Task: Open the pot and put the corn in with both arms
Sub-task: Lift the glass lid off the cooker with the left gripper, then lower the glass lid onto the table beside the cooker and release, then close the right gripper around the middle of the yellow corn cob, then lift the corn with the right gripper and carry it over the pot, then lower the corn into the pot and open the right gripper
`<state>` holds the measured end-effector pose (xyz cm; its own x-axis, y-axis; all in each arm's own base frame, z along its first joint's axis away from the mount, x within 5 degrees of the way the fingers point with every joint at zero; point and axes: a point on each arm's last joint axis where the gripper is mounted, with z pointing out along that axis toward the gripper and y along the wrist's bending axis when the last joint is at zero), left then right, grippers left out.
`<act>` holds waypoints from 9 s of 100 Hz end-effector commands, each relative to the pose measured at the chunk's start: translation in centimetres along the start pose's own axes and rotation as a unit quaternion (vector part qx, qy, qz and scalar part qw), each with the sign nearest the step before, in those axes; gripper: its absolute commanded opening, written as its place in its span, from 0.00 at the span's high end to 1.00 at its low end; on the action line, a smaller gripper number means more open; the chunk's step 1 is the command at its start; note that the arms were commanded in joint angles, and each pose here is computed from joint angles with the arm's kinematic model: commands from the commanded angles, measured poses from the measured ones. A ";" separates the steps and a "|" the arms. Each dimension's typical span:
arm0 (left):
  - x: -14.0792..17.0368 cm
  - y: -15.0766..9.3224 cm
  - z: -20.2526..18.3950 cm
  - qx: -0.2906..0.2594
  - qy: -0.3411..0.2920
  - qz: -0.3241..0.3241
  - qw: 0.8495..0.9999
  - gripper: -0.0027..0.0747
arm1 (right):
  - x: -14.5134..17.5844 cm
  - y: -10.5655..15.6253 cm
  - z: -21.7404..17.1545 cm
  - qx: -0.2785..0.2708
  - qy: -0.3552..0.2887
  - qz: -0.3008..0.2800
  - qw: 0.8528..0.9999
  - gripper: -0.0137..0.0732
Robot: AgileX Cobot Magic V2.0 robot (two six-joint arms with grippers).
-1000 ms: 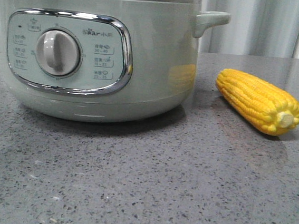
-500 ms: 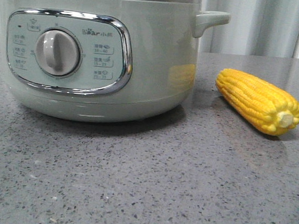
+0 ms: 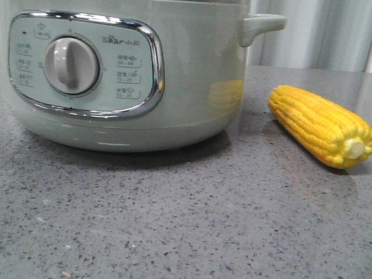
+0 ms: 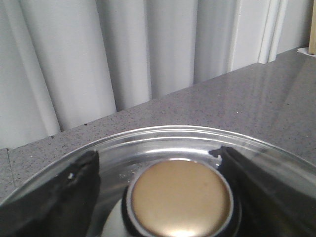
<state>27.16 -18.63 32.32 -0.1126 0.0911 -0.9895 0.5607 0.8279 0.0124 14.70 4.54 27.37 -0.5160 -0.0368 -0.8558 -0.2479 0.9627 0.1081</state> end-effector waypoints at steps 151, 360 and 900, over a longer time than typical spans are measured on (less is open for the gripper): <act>-8.1 5.1 -16.7 -0.140 -0.206 0.033 0.968 0.99 | -1.8 0.2 -0.4 -0.003 -0.064 -0.008 0.998 0.89; 12.0 9.7 -13.5 -0.244 0.054 -0.029 0.968 0.62 | -2.4 0.2 -0.6 -0.004 -0.082 -0.008 0.997 0.86; 0.9 3.3 -26.9 -0.234 -0.260 0.047 0.936 0.99 | -24.2 10.8 0.5 -0.092 -0.027 -0.151 0.984 0.91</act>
<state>7.44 -1.09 34.00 0.3578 0.0462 -0.9327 0.1067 0.9902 0.0900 26.59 17.29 45.97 -0.4715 -0.3405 -0.8135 -0.5373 0.8424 -0.0411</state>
